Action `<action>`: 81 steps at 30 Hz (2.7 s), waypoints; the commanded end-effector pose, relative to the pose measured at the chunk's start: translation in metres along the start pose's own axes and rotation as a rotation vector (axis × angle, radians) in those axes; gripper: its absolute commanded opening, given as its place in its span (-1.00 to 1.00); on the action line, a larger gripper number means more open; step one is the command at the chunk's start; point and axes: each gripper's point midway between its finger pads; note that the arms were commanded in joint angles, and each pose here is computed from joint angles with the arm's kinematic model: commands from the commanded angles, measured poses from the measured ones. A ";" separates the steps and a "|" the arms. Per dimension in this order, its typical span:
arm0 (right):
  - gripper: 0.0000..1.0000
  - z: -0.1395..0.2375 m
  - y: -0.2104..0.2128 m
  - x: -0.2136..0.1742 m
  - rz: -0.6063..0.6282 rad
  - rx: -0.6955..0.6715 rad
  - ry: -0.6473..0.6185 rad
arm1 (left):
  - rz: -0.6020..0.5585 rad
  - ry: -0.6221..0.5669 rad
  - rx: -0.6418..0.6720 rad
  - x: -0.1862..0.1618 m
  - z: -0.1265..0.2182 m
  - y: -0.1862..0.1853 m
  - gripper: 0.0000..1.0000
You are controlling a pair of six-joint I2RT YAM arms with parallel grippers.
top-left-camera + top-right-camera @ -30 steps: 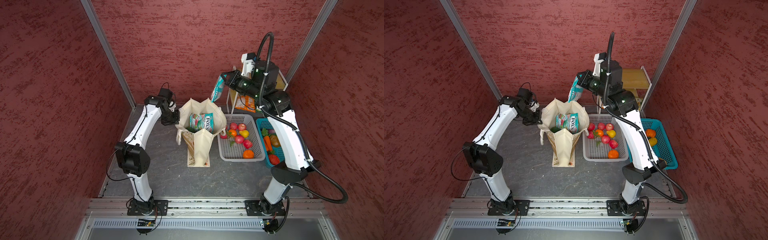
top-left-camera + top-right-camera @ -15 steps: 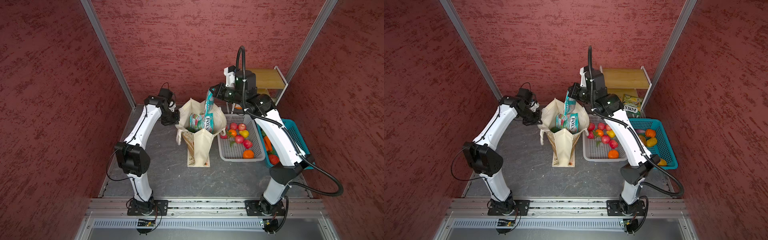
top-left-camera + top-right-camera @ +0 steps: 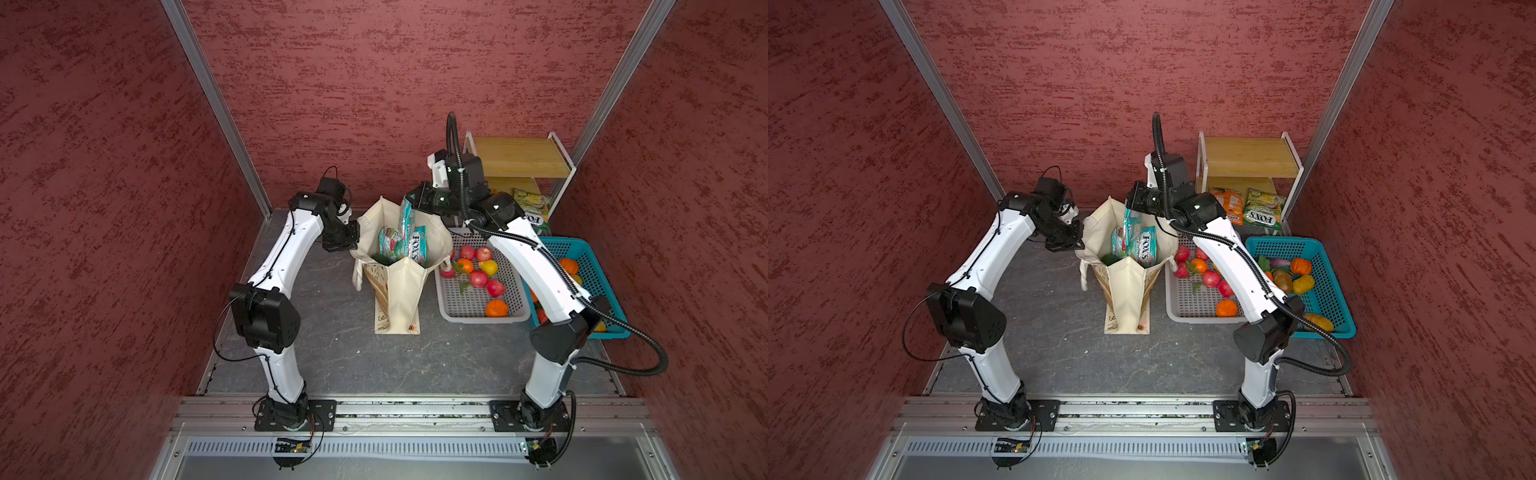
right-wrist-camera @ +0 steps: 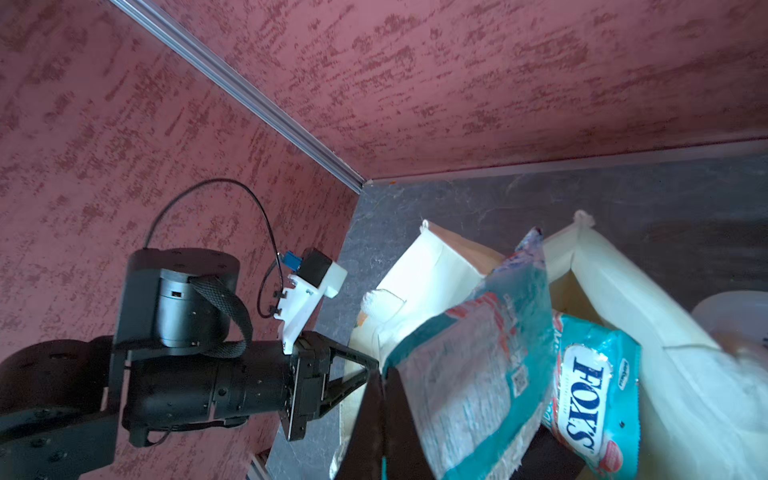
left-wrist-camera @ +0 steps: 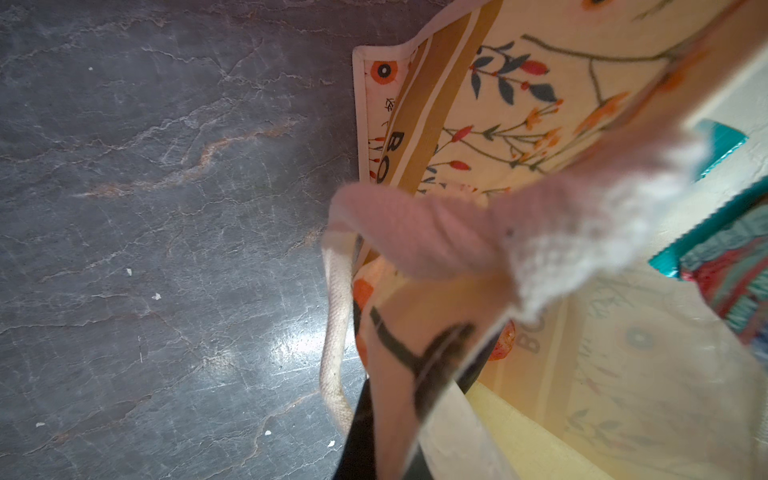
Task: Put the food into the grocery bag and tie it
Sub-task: 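Lower the mint candy bag into the tote bag and open the right gripper, then lift the right gripper out of the tote bag over the fruit basket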
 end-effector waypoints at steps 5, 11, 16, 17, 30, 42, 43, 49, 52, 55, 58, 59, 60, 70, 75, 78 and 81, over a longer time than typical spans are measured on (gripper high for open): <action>-1.00 -0.024 0.001 -0.024 0.031 0.037 0.043 | 0.005 0.005 -0.016 -0.003 0.003 -0.003 -0.95; -1.00 -0.050 -0.037 -0.050 0.005 -0.046 0.096 | 0.003 0.002 -0.019 -0.003 0.003 -0.004 -0.95; -1.00 -0.066 -0.065 -0.068 0.001 -0.111 0.131 | -0.001 0.000 -0.021 -0.003 0.004 -0.005 -0.95; -1.00 -0.068 -0.070 -0.072 0.001 -0.122 0.138 | -0.001 0.001 -0.021 -0.003 0.004 -0.005 -0.95; -0.79 -0.079 -0.100 -0.090 0.005 -0.199 0.180 | -0.007 -0.007 -0.019 -0.002 0.008 -0.005 -0.95; 0.11 -0.019 -0.042 -0.016 0.118 -0.198 -0.016 | -0.007 -0.009 -0.013 -0.002 0.010 -0.005 -0.95; 0.13 -0.008 -0.033 -0.004 0.133 -0.199 -0.049 | -0.008 -0.009 -0.010 -0.002 0.010 -0.005 -0.95; 0.24 0.047 -0.030 0.036 0.201 -0.335 -0.167 | -0.004 -0.009 -0.007 -0.003 0.010 -0.004 -0.95; 0.28 0.056 -0.063 0.031 0.181 -0.418 -0.122 | -0.006 -0.006 -0.005 -0.004 0.010 -0.003 -0.95; 0.30 0.063 -0.095 0.022 0.122 -0.453 -0.068 | -0.006 -0.005 -0.003 -0.005 0.010 -0.002 -0.95; 0.30 0.064 -0.119 0.004 0.066 -0.449 -0.025 | -0.006 -0.004 -0.005 -0.007 0.009 -0.002 -0.95; 0.31 0.065 -0.125 -0.001 0.039 -0.444 -0.021 | -0.007 -0.001 -0.005 -0.007 0.008 -0.002 -0.95; 0.30 0.063 -0.133 -0.010 0.010 -0.437 -0.007 | -0.007 0.000 -0.005 -0.008 0.007 -0.001 -0.95; 0.31 0.061 -0.184 -0.047 -0.260 -0.373 -0.010 | -0.016 0.000 -0.009 -0.006 0.008 0.000 -0.95; 0.30 0.048 -0.190 -0.057 -0.307 -0.348 0.022 | -0.016 0.005 -0.015 -0.008 0.006 -0.001 -0.95; 0.26 0.039 -0.190 -0.058 -0.333 -0.328 0.033 | -0.016 0.008 -0.017 -0.010 0.006 -0.001 -0.95; 0.19 0.030 -0.187 -0.060 -0.361 -0.297 0.052 | -0.016 0.008 -0.017 -0.011 0.006 -0.001 -0.94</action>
Point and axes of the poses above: each gripper's point midway between its finger pads, its own z axis back along the fingers, its own y axis along the line the jaws close on, x = y × z, and after that the axes turned 7 degrees about -z, right-handed
